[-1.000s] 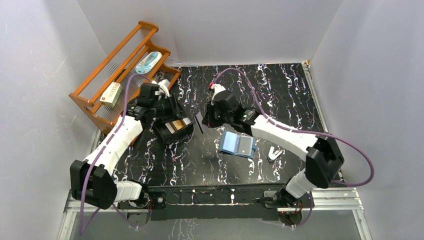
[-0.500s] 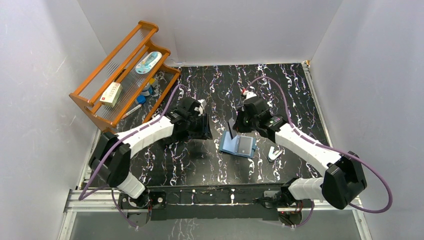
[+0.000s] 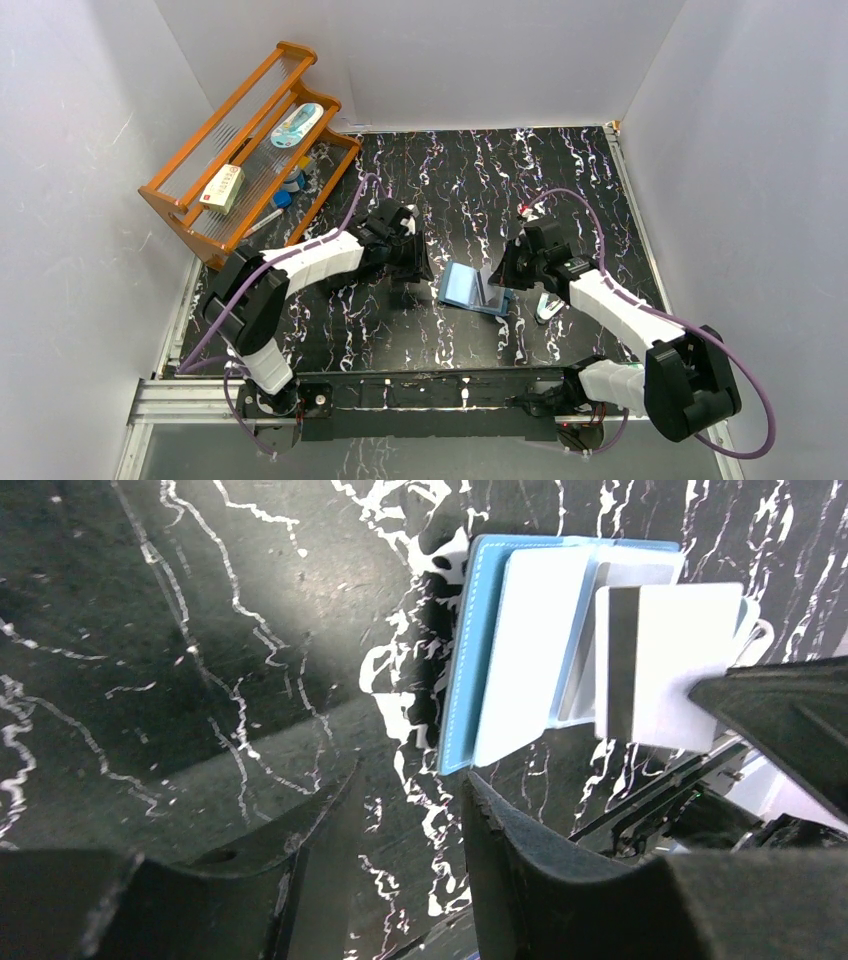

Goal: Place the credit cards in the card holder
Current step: Insert the credit card into the card holder.

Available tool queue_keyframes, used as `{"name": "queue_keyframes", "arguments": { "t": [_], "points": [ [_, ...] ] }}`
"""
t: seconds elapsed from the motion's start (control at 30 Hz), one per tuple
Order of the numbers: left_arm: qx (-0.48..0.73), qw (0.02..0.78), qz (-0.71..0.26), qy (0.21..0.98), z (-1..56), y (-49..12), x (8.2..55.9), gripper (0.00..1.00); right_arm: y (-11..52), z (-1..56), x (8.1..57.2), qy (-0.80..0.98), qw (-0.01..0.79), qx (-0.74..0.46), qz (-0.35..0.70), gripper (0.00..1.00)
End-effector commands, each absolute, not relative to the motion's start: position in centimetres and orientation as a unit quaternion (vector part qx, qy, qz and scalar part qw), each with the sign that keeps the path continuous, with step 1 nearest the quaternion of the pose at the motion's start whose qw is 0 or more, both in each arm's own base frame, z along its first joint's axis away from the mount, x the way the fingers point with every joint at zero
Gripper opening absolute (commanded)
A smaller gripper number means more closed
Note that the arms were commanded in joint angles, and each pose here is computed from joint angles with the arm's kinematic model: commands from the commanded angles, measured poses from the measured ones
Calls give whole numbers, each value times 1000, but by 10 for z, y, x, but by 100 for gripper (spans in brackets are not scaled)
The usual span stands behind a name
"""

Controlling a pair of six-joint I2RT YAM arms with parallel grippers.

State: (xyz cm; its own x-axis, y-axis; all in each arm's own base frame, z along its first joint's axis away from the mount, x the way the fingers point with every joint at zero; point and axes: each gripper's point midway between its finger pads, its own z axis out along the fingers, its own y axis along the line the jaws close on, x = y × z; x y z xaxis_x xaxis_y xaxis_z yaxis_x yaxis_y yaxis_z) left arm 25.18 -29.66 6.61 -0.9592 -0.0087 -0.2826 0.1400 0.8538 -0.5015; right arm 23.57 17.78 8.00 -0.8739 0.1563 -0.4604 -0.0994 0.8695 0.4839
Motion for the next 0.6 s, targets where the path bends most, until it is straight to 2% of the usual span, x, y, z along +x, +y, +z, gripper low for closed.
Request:
{"name": "queue_keyframes", "arguments": {
  "t": [0.0,0.33,0.37,0.4,0.57],
  "points": [
    [36,148,-310,938,78,-322,257,39,186,92,237,912,270,22,309,0],
    [40,119,-321,939,45,-344,253,38,181,82,240,890,258,60,371,0],
    [40,113,-308,944,36,-343,251,32,182,83,239,881,256,68,393,0],
    [35,103,-302,947,30,-343,244,22,180,84,241,877,257,72,400,0],
    [29,93,-280,955,21,-339,230,2,172,74,245,882,260,84,384,0]
  ]
}}
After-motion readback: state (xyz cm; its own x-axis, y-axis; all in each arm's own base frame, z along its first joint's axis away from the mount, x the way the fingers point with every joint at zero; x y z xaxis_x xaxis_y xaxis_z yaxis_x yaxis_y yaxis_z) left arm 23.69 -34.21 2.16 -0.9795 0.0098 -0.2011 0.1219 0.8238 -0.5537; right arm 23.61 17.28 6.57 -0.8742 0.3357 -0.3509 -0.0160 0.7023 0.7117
